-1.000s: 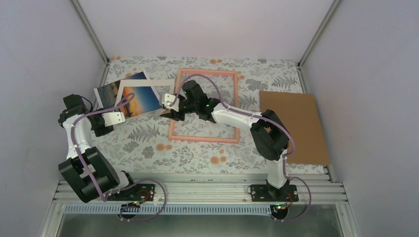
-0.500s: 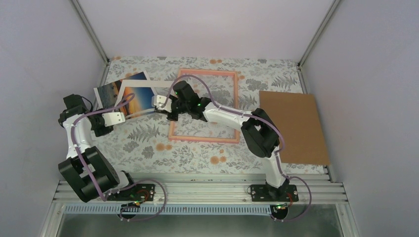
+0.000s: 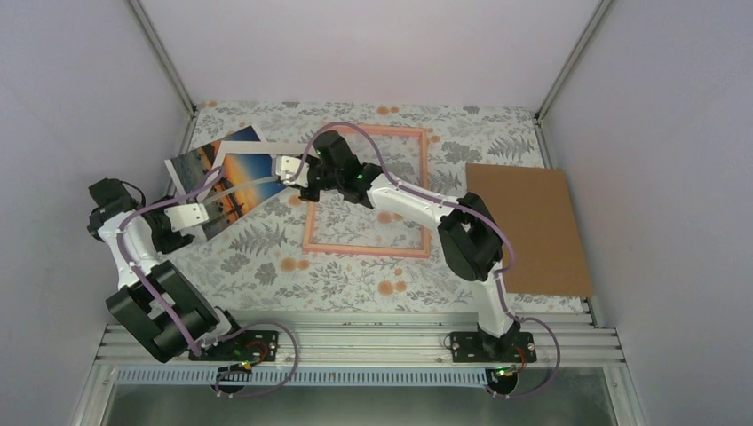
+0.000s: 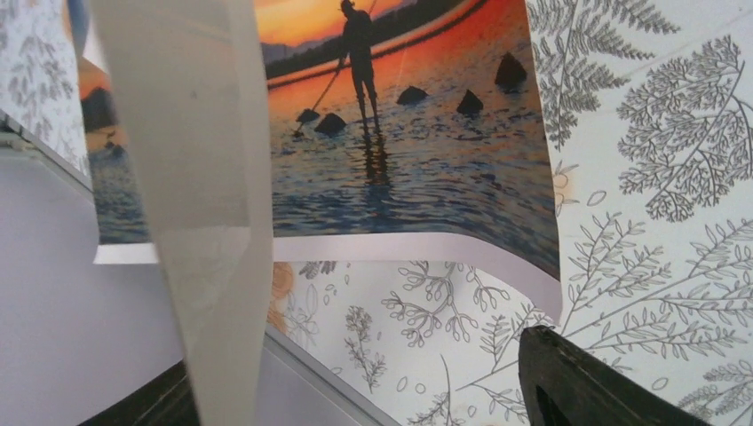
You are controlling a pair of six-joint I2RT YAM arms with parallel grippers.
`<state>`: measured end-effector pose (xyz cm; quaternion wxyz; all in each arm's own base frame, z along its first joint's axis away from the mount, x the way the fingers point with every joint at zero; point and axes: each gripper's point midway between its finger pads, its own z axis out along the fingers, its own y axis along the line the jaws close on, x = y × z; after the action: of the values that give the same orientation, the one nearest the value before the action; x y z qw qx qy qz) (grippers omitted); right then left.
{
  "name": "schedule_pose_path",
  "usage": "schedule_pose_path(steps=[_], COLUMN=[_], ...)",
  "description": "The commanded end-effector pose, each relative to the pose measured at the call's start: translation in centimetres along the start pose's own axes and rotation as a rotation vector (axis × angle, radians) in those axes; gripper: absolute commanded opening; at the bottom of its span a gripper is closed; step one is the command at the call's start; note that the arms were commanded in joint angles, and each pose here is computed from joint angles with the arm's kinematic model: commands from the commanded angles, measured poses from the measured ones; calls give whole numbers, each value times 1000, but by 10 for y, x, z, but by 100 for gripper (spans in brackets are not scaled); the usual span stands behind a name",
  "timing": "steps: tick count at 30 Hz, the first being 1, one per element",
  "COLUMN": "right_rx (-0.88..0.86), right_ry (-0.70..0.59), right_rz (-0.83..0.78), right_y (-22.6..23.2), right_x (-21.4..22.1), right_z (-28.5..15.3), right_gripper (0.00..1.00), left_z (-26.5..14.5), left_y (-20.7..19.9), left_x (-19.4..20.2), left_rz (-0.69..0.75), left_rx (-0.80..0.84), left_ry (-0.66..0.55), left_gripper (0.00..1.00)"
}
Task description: Put the photo into the frame
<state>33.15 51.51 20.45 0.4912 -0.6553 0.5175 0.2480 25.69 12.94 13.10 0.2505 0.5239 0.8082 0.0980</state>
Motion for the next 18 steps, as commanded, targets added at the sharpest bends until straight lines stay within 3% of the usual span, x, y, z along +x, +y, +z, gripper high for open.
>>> schedule_pose_path(steps=[1, 8, 14, 18], right_rx=[61, 41, 29, 54], right_ry=[-7, -97, -103, -132], right_rz=[-90, -72, -219, -175], right_y=[-14, -34, -29, -56], right_x=[-10, -30, -20, -41], right_z=[-3, -23, -31, -28], right_gripper=[4, 4, 4, 4], left_z=[-16, -22, -33, -38], left_y=[12, 18, 47, 64], left_x=[-19, -24, -28, -32], left_rz=[38, 12, -68, -99], left_rx=[-55, -76, -116, -135], left_ry=[-78, -93, -129, -158], left_gripper=[77, 80, 81, 83])
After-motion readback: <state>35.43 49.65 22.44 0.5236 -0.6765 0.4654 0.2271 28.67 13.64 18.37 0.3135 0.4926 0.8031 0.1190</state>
